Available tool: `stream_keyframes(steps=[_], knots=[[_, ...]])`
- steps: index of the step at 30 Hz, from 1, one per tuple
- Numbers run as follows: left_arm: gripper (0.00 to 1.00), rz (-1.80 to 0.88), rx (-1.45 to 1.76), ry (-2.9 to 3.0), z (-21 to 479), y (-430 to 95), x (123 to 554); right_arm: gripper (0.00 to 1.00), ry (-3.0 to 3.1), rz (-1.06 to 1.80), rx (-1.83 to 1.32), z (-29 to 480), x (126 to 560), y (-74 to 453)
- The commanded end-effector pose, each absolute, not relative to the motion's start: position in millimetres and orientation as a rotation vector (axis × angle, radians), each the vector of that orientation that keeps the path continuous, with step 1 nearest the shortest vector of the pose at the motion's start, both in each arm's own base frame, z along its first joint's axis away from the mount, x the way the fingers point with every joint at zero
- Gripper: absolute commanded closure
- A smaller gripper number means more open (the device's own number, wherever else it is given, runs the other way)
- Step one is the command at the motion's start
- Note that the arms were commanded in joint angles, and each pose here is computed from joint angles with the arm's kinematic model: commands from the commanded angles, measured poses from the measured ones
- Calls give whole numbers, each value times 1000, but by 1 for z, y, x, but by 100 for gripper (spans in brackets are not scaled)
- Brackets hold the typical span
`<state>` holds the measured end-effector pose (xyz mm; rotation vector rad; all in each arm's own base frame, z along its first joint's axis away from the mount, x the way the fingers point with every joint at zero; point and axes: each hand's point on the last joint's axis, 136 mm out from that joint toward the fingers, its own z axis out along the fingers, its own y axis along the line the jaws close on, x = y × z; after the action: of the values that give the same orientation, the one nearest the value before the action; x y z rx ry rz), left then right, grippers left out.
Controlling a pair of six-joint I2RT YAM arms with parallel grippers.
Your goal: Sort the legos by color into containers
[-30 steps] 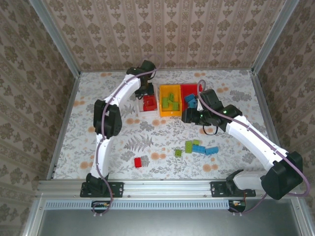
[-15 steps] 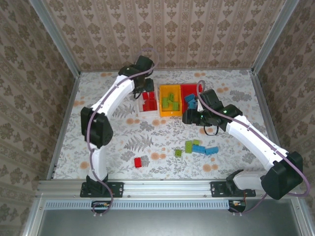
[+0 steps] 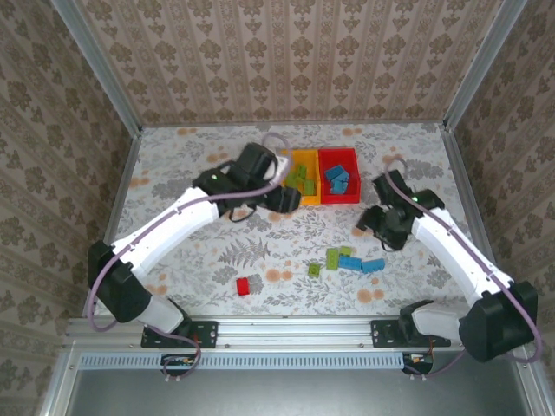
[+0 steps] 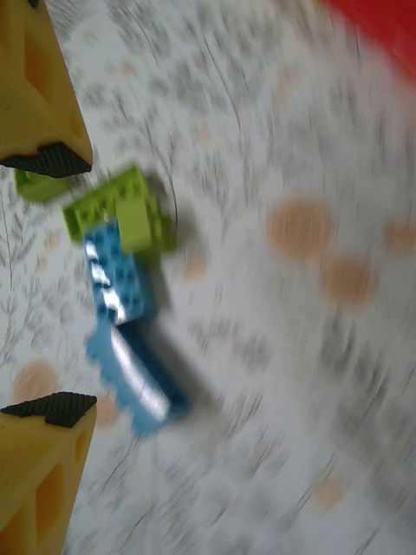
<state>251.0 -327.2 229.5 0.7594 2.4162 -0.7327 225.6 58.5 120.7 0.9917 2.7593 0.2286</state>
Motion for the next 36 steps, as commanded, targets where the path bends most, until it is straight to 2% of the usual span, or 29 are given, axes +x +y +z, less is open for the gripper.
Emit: stream_keyframes(steps=[1,10,14,17,23,28,32,36], knots=[[36,-866,1011,2307,227,-353,211,30,2734,283,1443,94,180,55],[35,-893,1043,2303,215,-372,195,27,2626,383,1647,54,183,63],[35,-889,1047,2301,216,-374,196,30,2646,390,1698,38,177,67],[36,-891,1044,2295,218,-376,198,36,2632,399,1695,30,182,66],[36,-898,1035,2295,219,-381,200,63,2634,400,1658,20,196,67],[36,-883,1006,2289,223,-382,206,83,2624,369,1504,37,214,60],[37,-867,986,2288,224,-382,212,90,2649,338,1374,51,226,56],[37,-865,972,2291,224,-382,216,92,2654,330,1267,64,238,56]])
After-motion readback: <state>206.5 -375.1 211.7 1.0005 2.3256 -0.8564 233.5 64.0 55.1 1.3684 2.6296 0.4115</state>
